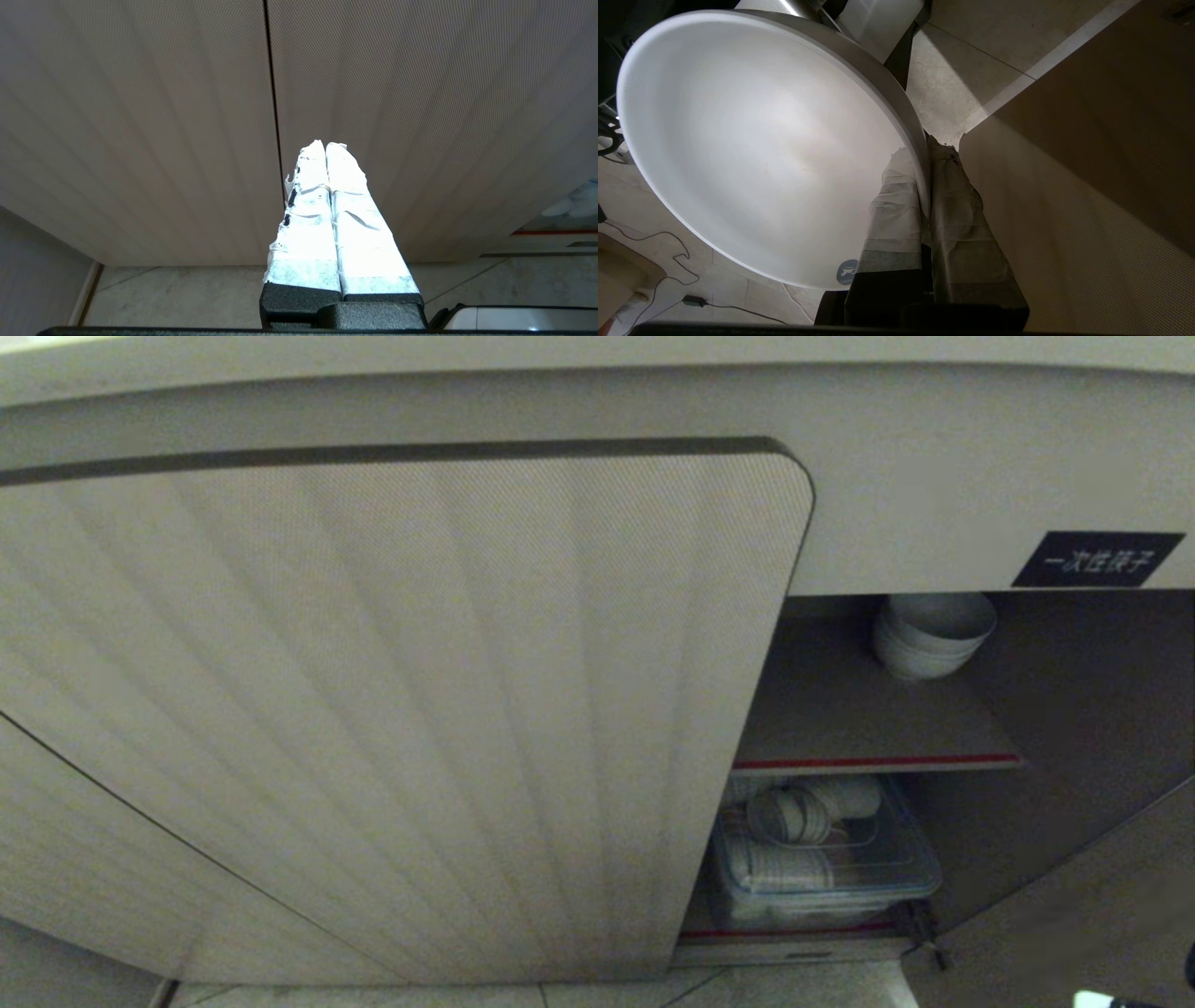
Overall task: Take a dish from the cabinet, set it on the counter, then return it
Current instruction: Place it on the table
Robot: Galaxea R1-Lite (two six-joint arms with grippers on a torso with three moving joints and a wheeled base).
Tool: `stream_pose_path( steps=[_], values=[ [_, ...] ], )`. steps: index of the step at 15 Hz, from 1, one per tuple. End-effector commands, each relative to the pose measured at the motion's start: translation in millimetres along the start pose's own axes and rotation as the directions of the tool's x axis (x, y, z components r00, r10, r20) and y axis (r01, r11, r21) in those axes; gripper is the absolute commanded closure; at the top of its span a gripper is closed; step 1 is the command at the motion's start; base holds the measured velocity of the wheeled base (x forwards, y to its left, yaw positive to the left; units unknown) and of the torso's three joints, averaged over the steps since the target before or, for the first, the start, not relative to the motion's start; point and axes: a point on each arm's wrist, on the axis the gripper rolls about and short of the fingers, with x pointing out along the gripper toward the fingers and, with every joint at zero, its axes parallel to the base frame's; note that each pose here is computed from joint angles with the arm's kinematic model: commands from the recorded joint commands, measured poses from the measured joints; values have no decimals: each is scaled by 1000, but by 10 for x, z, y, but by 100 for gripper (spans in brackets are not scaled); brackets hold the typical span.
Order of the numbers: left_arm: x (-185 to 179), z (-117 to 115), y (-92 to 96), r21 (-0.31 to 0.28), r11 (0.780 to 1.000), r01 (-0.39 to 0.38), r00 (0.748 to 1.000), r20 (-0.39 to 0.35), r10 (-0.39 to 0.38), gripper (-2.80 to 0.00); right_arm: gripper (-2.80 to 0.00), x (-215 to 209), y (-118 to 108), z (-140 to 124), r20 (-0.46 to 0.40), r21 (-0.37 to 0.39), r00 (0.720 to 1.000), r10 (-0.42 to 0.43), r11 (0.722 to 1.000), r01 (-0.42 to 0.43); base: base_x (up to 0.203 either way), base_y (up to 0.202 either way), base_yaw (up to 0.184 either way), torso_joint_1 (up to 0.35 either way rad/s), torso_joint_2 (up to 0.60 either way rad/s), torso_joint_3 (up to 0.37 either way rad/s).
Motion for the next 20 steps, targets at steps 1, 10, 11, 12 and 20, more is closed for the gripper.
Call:
stream_pose_path(
  steps=[1,10,11,12,20],
  values=[
    [0,1,0,-1,1000,-1,1000,1,1,0,0,3,0,2,-6,-2,1000,2,1000,-2,0,0,0,0,0,0],
    [0,0,0,-1,1000,-1,1000,1,1,0,0,6,12,12,-6,-17,1000,6,1000,-6,0,0,0,0,0,0],
    [0,-1,0,-1,1000,1,1000,0,-1,0,0,6,12,12,-6,-17,1000,6,1000,-6,0,0,0,0,0,0],
    [0,0,0,-1,1000,0,1000,0,0,0,0,4,13,10,-5,-19,1000,6,1000,-6,0,0,0,0,0,0],
    [0,-1,0,-1,1000,-1,1000,0,1,0,0,0,14,11,-2,-23,1000,4,1000,-4,0,0,0,0,0,0]
  ],
)
